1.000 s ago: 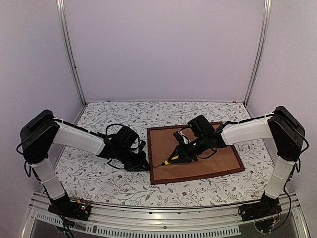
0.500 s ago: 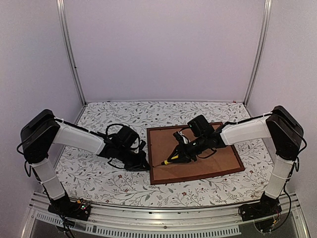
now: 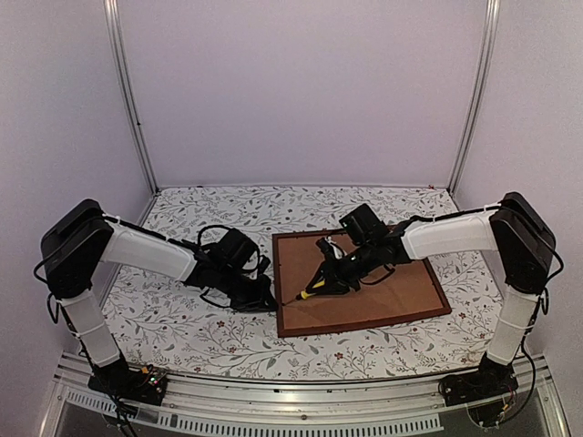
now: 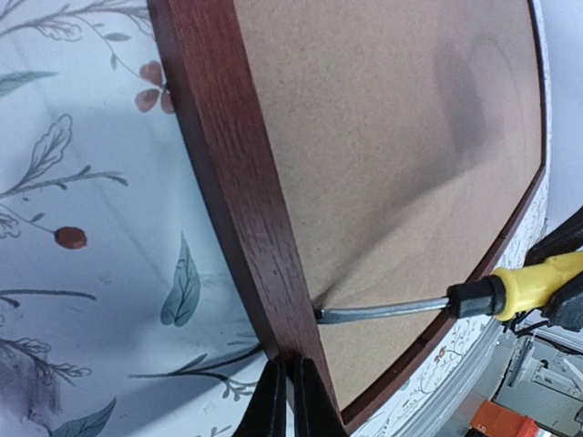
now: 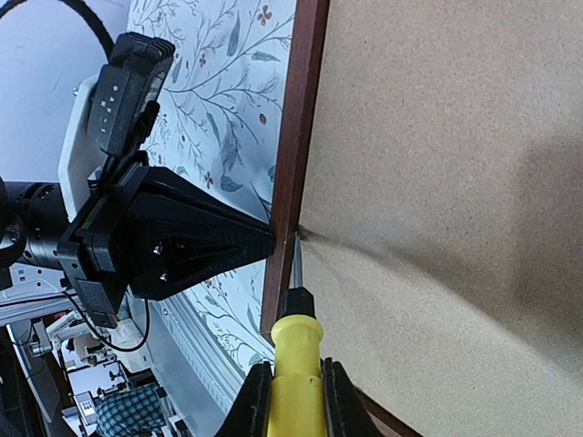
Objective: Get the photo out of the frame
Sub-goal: Release the fastener from the backboard.
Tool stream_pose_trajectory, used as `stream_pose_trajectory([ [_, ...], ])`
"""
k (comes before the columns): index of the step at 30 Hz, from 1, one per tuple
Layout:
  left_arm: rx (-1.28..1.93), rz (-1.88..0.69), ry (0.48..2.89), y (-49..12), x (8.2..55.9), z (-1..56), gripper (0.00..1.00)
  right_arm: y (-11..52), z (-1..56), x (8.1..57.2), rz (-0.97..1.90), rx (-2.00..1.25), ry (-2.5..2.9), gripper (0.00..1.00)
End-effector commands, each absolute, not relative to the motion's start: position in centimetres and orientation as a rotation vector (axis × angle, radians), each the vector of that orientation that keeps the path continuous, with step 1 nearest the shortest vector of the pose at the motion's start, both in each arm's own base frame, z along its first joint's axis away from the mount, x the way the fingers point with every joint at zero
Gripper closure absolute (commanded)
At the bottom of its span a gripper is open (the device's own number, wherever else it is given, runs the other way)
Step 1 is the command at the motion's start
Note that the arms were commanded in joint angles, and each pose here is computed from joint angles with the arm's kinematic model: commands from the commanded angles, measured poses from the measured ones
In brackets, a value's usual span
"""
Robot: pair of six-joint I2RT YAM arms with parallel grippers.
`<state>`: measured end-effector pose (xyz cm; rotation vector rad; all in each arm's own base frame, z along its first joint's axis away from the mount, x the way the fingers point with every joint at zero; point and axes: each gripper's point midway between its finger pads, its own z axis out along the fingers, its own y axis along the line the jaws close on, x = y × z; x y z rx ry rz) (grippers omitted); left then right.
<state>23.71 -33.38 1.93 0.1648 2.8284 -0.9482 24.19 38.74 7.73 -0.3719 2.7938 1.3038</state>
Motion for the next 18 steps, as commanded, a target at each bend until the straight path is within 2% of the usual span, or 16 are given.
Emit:
stream_pose_trajectory([
  [1, 0.197, -0.803, 2.923, -32.4, 22.2, -2.0, 0.95, 41.7, 6.8, 22.6, 1.283, -0.479, 2.794, 1.0],
  [18, 0.24, -0.853, 2.916, -33.7, 21.2, -2.1, 0.96, 45.8, 6.6, 20.0, 0.975, -0.583, 2.858, 1.0],
])
